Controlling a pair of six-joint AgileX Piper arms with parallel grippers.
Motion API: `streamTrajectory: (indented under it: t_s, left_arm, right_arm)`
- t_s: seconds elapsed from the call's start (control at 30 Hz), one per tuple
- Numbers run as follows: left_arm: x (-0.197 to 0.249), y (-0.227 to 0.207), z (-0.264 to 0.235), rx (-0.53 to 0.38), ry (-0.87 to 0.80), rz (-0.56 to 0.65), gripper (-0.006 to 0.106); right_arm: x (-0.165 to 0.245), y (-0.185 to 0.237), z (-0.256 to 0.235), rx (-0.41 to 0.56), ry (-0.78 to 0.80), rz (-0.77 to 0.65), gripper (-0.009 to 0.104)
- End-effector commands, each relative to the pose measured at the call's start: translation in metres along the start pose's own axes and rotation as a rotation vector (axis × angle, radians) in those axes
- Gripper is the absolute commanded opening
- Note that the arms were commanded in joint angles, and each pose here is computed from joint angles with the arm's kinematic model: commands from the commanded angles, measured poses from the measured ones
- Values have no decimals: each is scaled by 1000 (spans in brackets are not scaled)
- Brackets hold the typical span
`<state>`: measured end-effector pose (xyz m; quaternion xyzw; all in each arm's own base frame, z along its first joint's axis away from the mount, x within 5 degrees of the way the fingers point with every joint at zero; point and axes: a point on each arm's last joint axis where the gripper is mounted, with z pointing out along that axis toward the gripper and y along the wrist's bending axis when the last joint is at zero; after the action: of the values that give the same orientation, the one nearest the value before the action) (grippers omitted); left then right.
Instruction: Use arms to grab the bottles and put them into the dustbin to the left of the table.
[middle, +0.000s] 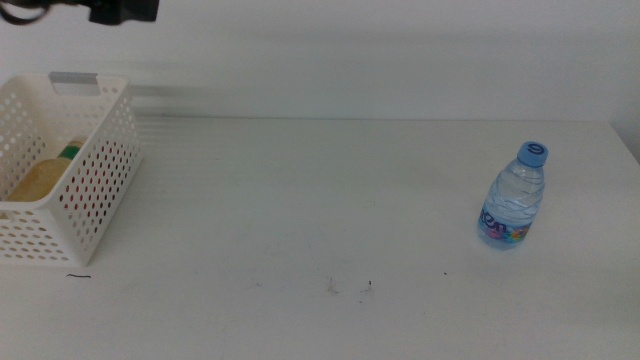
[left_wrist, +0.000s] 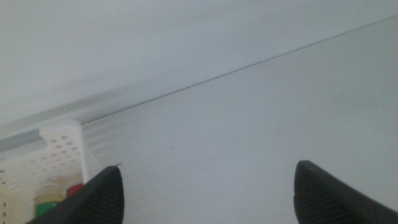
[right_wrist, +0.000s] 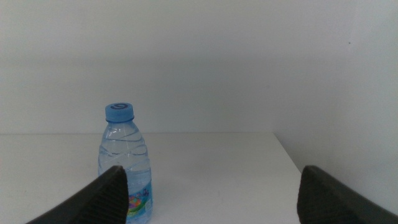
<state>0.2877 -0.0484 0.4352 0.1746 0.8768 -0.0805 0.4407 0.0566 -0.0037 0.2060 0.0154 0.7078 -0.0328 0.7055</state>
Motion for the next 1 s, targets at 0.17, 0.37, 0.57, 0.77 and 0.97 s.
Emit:
streamTrajectory:
  t_s: [0.17,0.37,0.57,0.77,0.97]
  left_arm:
    - [12,-34,-47,119,-22,82,94]
    - [46,-60,-61,140,-140,112,94]
    - [94,-75,-70,173,-204,66,94]
    - [138,-86,-93,230,-295,54,94]
    - [151,-87,-114,243,-355,53,94]
  right_arm:
    - [0,0,0,8,-8,-7,88]
    - [0,0,0,8,-8,-7,88]
    - [0,0,0,8,-8,-7,88]
    - [0,0,0,8,-8,-7,88]
    - [0,0,0,8,-8,-7,88]
